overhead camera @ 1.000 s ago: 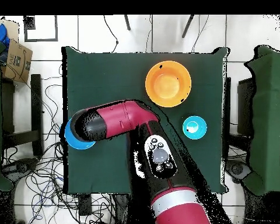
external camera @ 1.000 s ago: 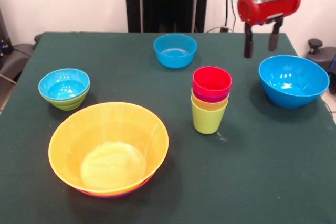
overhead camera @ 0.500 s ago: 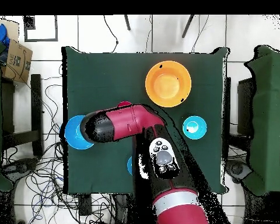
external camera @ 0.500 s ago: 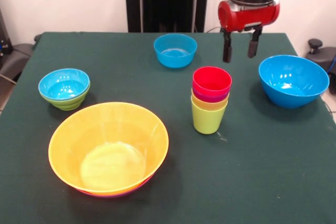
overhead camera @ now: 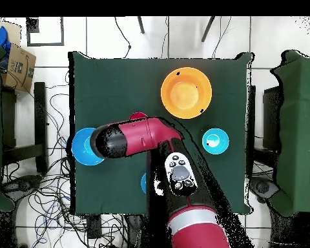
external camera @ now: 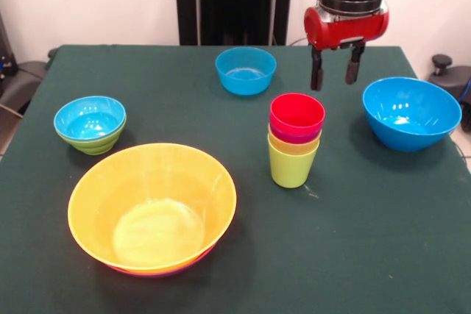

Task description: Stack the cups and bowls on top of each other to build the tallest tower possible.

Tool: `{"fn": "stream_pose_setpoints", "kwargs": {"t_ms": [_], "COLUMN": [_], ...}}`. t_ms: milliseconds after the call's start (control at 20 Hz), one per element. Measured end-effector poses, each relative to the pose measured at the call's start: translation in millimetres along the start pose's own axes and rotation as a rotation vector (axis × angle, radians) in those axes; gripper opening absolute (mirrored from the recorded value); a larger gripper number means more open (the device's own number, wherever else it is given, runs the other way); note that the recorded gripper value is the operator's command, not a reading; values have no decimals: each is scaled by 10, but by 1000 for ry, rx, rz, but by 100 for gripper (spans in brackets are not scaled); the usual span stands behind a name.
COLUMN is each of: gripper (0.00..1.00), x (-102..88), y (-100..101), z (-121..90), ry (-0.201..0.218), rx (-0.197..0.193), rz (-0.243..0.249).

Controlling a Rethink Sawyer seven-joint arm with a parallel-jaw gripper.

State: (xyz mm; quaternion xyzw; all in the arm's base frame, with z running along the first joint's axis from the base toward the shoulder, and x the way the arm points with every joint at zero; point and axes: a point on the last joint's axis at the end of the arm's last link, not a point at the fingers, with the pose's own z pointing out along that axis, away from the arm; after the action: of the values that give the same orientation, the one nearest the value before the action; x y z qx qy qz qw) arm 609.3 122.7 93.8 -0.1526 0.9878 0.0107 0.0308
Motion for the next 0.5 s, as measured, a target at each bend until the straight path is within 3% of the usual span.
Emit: {"fn": "stream_pose_setpoints", "kwargs": {"t_ms": [500], "gripper": [100], "x": [-166], "y": [64], "z": [-221], "ry": [-34], "rx": [-19], "rz": [47]}}
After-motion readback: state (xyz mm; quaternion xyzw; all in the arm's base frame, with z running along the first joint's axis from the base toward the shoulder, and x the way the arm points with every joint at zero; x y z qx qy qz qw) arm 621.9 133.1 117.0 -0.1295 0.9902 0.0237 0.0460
